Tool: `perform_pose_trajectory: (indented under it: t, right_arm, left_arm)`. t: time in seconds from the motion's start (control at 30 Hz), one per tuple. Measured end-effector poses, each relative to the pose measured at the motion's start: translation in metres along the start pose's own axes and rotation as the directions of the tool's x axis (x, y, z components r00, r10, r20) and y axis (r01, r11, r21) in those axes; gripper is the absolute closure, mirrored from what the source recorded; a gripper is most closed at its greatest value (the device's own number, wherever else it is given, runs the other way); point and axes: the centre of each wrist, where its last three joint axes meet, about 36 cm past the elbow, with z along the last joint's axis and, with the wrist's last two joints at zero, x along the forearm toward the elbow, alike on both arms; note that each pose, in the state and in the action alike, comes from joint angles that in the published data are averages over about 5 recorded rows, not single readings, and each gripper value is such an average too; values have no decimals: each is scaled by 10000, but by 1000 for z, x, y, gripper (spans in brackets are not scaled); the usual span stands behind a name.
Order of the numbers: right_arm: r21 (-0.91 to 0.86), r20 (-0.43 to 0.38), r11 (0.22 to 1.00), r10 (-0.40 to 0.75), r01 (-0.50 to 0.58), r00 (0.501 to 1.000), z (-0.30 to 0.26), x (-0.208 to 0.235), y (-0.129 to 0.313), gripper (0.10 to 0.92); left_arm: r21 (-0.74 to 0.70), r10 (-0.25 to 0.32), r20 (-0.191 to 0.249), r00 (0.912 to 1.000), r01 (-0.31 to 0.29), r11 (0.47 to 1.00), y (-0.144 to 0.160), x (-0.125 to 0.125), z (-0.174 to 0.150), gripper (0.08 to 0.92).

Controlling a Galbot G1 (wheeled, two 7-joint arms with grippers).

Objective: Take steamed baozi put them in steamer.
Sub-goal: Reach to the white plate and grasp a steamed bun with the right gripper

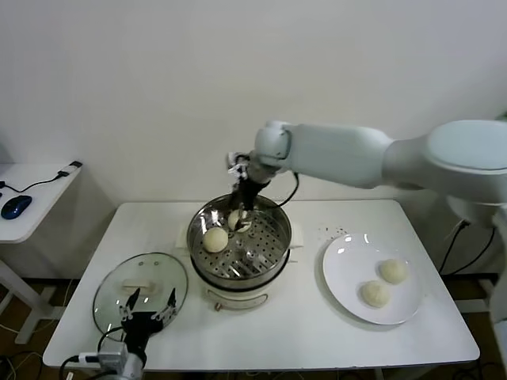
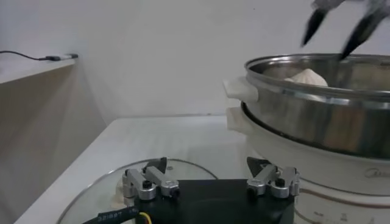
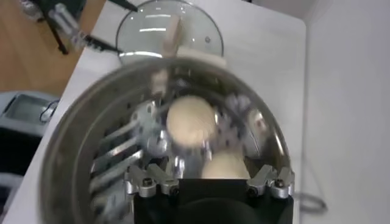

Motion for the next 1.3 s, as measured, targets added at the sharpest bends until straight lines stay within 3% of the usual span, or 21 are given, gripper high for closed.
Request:
perform_pose_trajectory:
  t: [0.2, 0.37, 0.8, 1.3]
  right_arm:
    - [-364, -862, 9993, 36, -68, 9963, 81, 67, 28, 199]
    - [-928, -1704, 9956, -315, 158, 9849, 152, 80, 74, 200]
    - [-2323, -2412, 9718, -990, 416, 9654, 267, 22, 178, 200]
    - [-2881, -2850, 9576, -925, 67, 9541, 309, -36, 208, 200]
  left_arm:
    - [-15, -20, 14, 10000, 20, 10000, 1, -1, 0, 177]
    - [-11, -59, 28, 10000, 59, 10000, 3, -2, 0, 177]
    - [152, -106, -13, 9999, 106, 9998, 0, -1, 2, 177]
    - [157, -176, -61, 9998, 177, 9997, 1, 0, 5, 177]
